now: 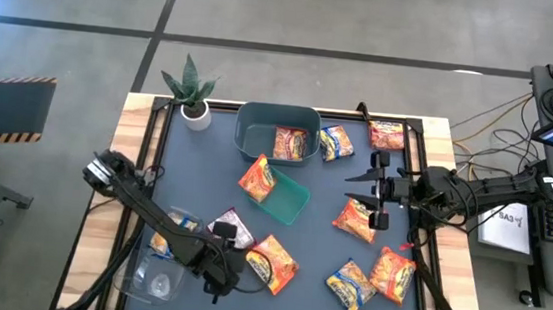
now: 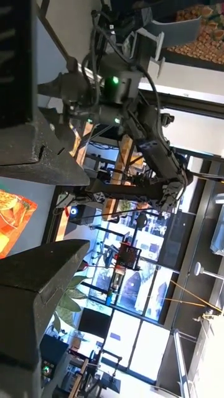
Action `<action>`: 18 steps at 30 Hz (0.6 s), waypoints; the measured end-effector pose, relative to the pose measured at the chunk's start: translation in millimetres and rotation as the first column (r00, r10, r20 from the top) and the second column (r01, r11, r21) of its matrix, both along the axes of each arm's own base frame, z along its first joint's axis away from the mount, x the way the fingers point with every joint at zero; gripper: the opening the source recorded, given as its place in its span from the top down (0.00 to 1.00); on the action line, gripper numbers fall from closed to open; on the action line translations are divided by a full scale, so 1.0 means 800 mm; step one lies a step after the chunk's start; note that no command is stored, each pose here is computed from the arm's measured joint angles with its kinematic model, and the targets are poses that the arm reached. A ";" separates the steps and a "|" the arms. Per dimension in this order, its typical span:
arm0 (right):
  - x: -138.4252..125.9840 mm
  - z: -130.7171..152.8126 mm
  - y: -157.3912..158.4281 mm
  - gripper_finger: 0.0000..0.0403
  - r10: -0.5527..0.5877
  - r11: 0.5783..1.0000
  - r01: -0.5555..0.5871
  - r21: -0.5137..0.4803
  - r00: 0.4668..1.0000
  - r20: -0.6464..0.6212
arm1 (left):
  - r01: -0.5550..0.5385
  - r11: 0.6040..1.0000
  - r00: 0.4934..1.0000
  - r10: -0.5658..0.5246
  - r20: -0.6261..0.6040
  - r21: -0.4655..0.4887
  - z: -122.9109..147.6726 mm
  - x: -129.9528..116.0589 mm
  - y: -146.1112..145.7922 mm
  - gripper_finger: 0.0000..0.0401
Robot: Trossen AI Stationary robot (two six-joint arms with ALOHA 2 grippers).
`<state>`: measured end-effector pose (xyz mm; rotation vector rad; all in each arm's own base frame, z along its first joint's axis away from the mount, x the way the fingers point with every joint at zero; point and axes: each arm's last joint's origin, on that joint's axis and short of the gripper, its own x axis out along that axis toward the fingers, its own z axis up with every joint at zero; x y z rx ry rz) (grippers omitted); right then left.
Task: Sort Maruchan noodles
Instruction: Put the red noodle pack into the blue bin
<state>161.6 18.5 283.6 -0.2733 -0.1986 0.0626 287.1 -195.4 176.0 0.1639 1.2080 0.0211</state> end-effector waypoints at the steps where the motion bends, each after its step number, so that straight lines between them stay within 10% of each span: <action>1: 0.000 0.000 0.000 0.65 0.000 1.000 0.000 0.000 1.000 0.000 | -0.007 1.000 1.000 0.007 -0.007 0.002 -0.006 0.000 -0.003 0.56; 18: 0.000 0.000 0.000 0.65 0.000 1.000 0.000 -0.001 1.000 0.000 | -0.122 0.989 0.992 0.124 -0.017 0.078 -0.040 0.003 -0.006 0.46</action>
